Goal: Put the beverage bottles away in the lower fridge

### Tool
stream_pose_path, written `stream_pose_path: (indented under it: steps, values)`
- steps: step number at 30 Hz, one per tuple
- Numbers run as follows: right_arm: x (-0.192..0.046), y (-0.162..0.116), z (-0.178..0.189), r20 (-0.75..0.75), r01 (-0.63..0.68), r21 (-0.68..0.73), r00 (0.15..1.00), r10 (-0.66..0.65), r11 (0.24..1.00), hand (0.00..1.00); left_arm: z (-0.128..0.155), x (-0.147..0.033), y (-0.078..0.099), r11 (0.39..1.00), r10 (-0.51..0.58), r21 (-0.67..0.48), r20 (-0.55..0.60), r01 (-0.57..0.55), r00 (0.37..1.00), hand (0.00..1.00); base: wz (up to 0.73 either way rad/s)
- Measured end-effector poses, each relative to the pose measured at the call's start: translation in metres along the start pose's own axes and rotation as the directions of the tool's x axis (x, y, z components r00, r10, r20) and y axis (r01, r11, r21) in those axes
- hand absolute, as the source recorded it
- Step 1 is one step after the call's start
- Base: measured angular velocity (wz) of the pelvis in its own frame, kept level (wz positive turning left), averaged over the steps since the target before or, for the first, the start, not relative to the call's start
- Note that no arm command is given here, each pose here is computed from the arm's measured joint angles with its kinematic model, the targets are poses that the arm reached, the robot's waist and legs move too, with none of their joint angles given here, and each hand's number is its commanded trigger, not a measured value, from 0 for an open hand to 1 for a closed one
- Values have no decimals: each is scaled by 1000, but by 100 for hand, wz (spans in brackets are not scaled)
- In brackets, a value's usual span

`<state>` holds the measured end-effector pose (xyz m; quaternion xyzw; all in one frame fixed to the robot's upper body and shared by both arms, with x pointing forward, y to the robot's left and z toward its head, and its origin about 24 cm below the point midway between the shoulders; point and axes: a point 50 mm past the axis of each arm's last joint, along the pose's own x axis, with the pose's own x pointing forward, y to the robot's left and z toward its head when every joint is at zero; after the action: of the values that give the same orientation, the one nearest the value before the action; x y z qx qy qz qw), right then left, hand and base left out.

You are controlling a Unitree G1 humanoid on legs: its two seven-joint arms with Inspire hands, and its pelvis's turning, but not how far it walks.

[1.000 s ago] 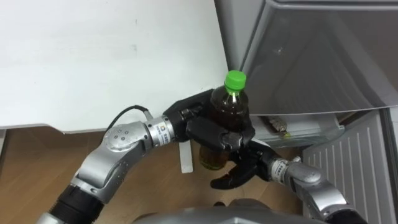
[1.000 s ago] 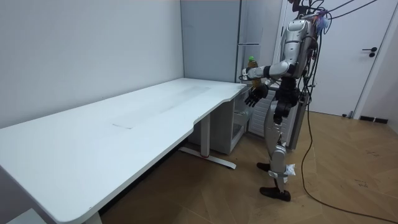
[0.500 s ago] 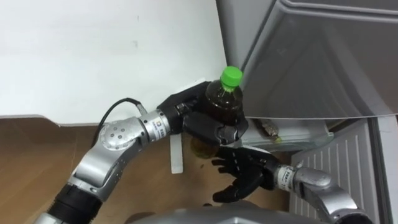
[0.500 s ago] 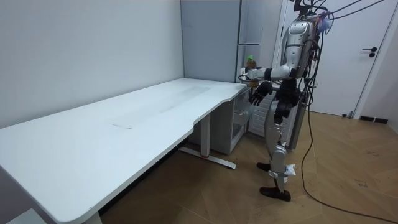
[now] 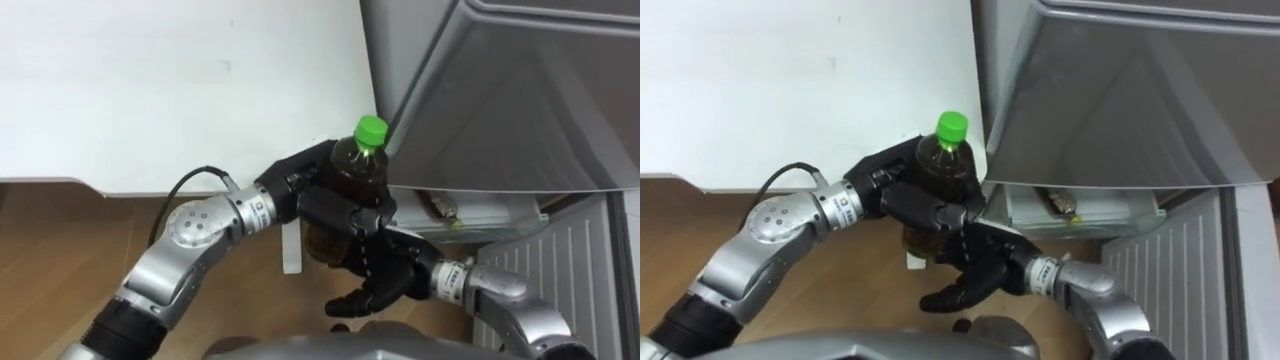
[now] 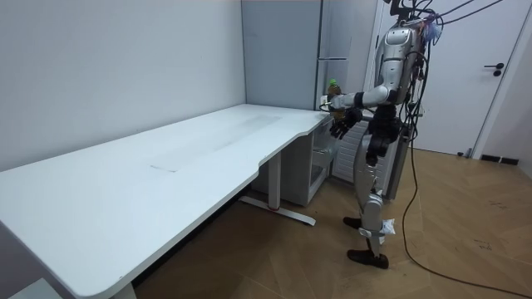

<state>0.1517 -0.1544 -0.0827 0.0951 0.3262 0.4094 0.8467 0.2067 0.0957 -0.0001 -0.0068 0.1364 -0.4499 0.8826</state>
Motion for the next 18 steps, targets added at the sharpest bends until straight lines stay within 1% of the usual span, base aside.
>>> stream_pose_path:
  steps: [7,12,18]
  values:
    - [11,9,4,103,-20,104,995,9,994,0,-5,2,-5,1000,-17,-12,-17,16,1000,100,0]
    - [14,14,3,117,-40,134,993,24,990,0,-10,0,-7,1000,-9,-28,-30,8,1000,100,0]
    - [16,16,0,141,-18,203,990,-11,979,0,-13,3,-8,999,21,-45,-31,-22,999,100,0]
